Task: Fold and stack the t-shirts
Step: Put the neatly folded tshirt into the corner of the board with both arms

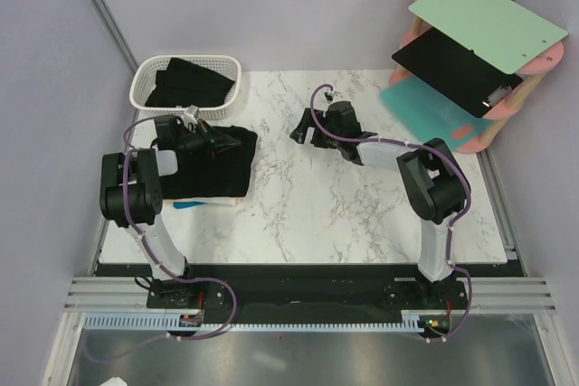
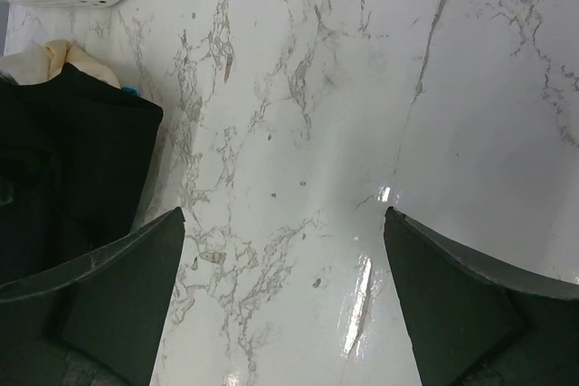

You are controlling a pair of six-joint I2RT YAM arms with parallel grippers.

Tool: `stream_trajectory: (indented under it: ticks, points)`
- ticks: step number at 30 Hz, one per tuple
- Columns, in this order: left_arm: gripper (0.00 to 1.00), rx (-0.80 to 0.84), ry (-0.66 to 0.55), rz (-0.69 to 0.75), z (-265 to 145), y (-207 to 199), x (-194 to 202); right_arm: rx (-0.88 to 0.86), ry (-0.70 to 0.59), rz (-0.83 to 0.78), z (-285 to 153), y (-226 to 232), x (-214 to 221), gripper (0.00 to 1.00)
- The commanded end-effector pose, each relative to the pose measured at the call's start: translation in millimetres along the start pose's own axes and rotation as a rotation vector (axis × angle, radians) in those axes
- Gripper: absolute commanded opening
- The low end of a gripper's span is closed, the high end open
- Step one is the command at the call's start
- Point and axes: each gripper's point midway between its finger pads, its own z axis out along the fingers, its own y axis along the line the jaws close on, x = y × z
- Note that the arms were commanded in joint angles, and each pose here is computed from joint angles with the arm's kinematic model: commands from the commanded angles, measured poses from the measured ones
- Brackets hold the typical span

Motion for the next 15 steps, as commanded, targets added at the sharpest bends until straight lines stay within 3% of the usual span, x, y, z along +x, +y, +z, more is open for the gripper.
stream_trajectory:
  ticks: [1, 8, 15]
  points:
    - [0.02, 0.043, -0.024, 0.103, 5.9, -52.2, -21.0, -0.012, 0.009, -0.004, 1.4, 0.0, 3.8, 0.98]
    - [0.02, 0.031, -0.012, 0.077, 29.3, -43.3, -44.8, -0.016, 0.023, -0.001, 3.3, -0.6, 8.6, 0.98]
    - [0.02, -0.035, 0.06, 0.068, 66.4, -14.4, -40.9, -0.029, 0.037, 0.007, 5.5, -0.8, 12.1, 0.98]
